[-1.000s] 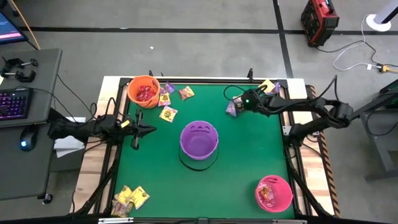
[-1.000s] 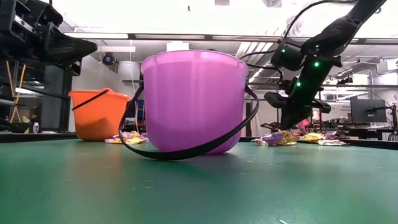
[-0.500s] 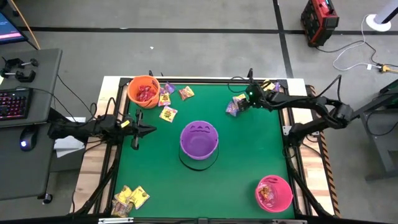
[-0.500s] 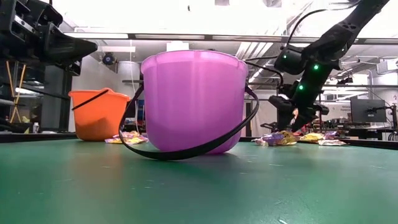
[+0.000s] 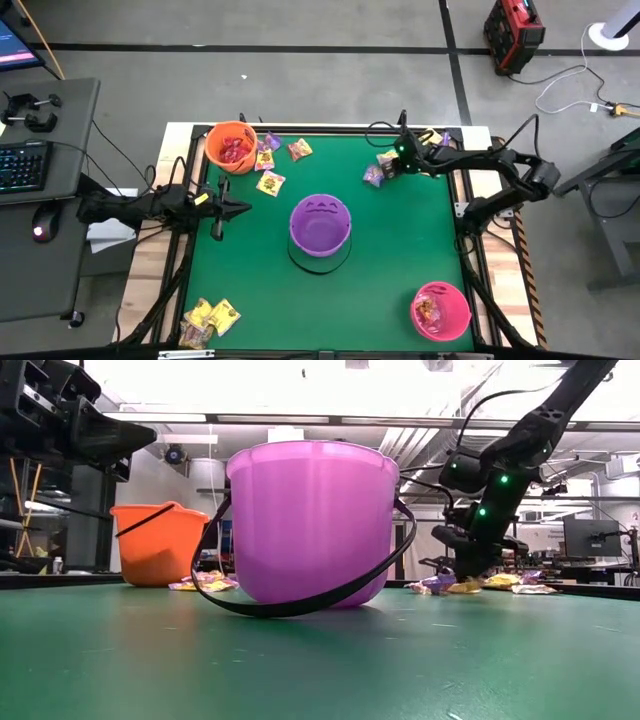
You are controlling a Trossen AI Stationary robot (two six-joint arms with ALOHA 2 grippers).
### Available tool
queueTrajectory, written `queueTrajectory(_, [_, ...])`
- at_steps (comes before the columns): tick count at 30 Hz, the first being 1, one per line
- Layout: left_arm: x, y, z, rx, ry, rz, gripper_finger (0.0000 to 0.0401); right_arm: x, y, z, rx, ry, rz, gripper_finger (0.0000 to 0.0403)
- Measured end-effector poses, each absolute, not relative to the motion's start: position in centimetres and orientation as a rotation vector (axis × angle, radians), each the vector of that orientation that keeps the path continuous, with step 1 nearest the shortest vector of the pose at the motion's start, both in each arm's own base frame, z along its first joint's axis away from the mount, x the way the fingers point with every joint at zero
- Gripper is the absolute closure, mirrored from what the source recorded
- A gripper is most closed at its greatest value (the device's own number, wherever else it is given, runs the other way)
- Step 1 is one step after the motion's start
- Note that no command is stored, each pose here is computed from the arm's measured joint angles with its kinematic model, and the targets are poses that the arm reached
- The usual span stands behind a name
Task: Sort candy by brand, put in halloween buckets
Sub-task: Put the yellow candy into the pink bucket
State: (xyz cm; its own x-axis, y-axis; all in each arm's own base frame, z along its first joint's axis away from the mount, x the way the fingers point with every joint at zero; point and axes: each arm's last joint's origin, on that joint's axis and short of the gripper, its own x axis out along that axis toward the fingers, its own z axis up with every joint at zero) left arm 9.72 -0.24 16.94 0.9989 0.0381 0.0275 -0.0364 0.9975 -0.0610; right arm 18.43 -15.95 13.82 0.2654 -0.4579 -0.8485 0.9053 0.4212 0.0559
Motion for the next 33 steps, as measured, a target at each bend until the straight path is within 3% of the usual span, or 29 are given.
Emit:
queueTrajectory(2, [9.7,-0.2,16.9,-0.060,-0.029,0.037,0.0401,18.6,-15.7,13.9,0.603,0.874,-0.991,0.0384])
queueTrajectory(18, [9.7,-0.2,16.9,-0.060,-0.029,0.037,0.0401,18.0,-10.6,21.3,0.541,0.691,-0.860,0.0401])
queueTrajectory(28, [9.7,-0.2,16.9,-0.060,-0.028,0.038,0.0401,18.3,-2.1,24.4,0.695,0.671,-0.167,0.0402])
queueTrajectory(33, [9.7,-0.2,16.9,-0.060,-0.029,0.037,0.0401,17.8,3.2,24.8,0.917,0.786,0.026,0.0402])
